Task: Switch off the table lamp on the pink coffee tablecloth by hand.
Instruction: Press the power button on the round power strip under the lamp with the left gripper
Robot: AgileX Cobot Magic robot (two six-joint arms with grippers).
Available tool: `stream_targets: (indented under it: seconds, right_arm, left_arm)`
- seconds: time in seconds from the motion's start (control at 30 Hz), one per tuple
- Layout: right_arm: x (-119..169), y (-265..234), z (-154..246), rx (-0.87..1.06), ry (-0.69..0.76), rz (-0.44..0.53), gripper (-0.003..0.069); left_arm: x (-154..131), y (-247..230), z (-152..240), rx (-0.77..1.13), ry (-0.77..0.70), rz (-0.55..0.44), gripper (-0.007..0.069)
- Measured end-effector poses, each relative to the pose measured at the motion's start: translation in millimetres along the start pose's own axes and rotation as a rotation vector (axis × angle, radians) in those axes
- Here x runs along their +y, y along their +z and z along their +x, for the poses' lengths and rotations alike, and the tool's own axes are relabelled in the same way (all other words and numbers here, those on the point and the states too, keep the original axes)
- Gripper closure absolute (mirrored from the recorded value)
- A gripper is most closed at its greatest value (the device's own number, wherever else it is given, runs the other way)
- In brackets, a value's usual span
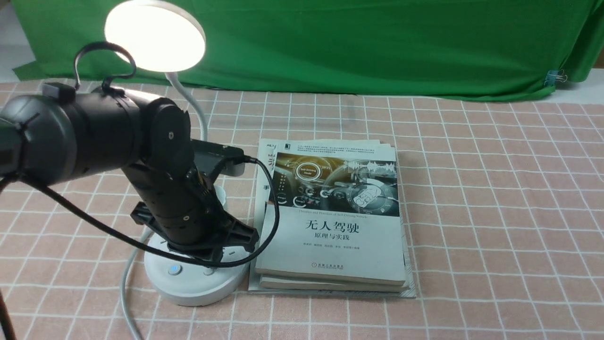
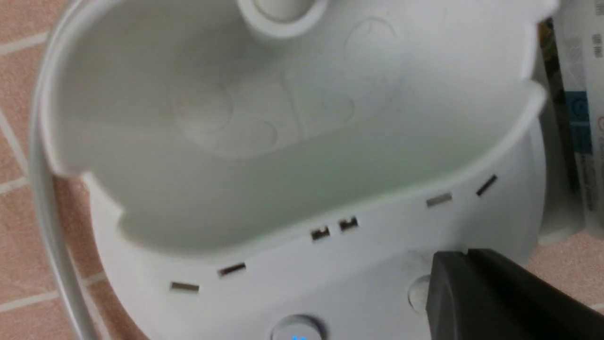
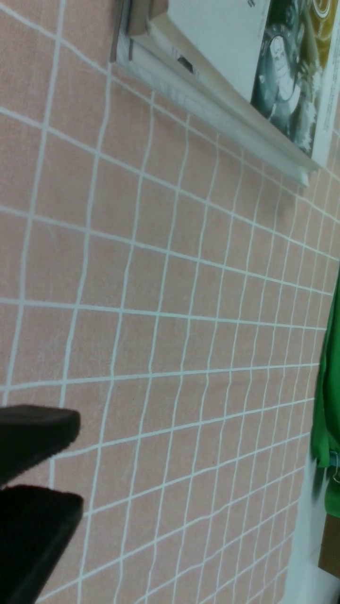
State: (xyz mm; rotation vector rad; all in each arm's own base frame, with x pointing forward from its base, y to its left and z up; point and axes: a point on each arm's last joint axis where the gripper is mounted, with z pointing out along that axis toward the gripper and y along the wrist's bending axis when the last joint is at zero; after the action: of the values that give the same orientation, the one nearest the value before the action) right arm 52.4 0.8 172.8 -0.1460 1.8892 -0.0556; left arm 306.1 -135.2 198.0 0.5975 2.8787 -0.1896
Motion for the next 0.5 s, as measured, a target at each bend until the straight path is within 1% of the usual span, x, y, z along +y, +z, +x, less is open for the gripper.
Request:
stream_targets:
  seconds: [0.3, 0.4, 0.5]
  right_arm:
    - [0.0, 0.0, 0.0, 0.0, 0.0, 0.0, 0.0417]
    - [0.0, 0.0, 0.0, 0.0, 0.0, 0.0, 0.0417]
    - [0.0, 0.0, 0.0, 0.0, 0.0, 0.0, 0.0417]
  left_arm:
    - [0.5, 6.1, -1.1, 0.029, 0.0, 0.001, 0.0631]
    - [-0.3, -2.9, 0.4, 0.016, 0.002, 0.001, 0.0631]
    - [-2.4, -25.9, 1.9, -0.046, 0.007, 0.001, 0.0631]
